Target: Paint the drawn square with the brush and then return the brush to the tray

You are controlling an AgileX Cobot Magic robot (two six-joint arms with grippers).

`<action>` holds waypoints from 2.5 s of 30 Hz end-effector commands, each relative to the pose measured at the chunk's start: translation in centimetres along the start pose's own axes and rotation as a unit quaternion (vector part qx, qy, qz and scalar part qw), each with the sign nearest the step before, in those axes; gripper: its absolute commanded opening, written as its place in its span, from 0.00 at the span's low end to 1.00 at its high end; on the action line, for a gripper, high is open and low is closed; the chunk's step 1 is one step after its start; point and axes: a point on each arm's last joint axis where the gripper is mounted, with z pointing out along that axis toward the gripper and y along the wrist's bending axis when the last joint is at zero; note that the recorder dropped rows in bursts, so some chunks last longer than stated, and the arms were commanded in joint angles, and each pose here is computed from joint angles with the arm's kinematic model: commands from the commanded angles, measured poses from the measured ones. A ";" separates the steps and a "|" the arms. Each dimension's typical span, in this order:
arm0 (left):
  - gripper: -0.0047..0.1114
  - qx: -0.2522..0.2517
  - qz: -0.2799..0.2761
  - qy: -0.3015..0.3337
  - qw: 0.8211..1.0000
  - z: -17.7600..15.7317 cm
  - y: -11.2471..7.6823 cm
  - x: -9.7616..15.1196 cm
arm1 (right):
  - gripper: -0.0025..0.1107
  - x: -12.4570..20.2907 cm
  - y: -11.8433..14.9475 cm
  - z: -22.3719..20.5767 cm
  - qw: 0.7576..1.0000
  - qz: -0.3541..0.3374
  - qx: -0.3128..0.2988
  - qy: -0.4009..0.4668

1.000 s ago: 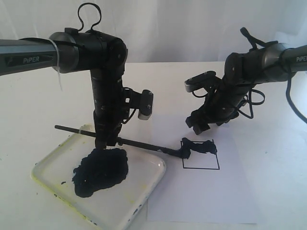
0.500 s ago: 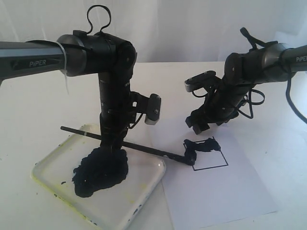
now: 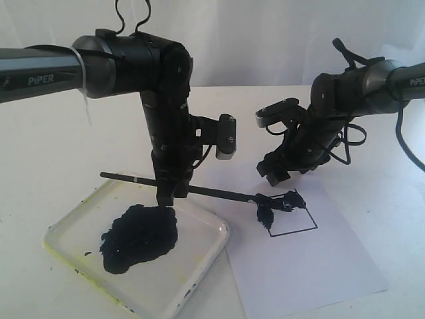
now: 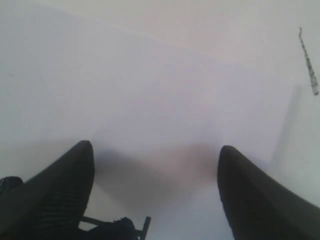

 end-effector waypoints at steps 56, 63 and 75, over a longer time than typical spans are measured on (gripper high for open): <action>0.04 0.012 -0.014 0.020 1.000 3.4 0.9 -2.8 | 0.60 0.1 0.0 0.4 1.000 -0.006 0.001 0.004; 0.04 0.021 -0.005 0.059 0.998 2.8 0.7 -2.1 | 0.60 0.2 0.0 0.4 1.000 -0.006 0.001 0.005; 0.04 0.026 0.003 0.113 0.993 2.4 0.5 -1.1 | 0.60 0.1 -0.1 0.4 1.000 -0.014 0.004 0.001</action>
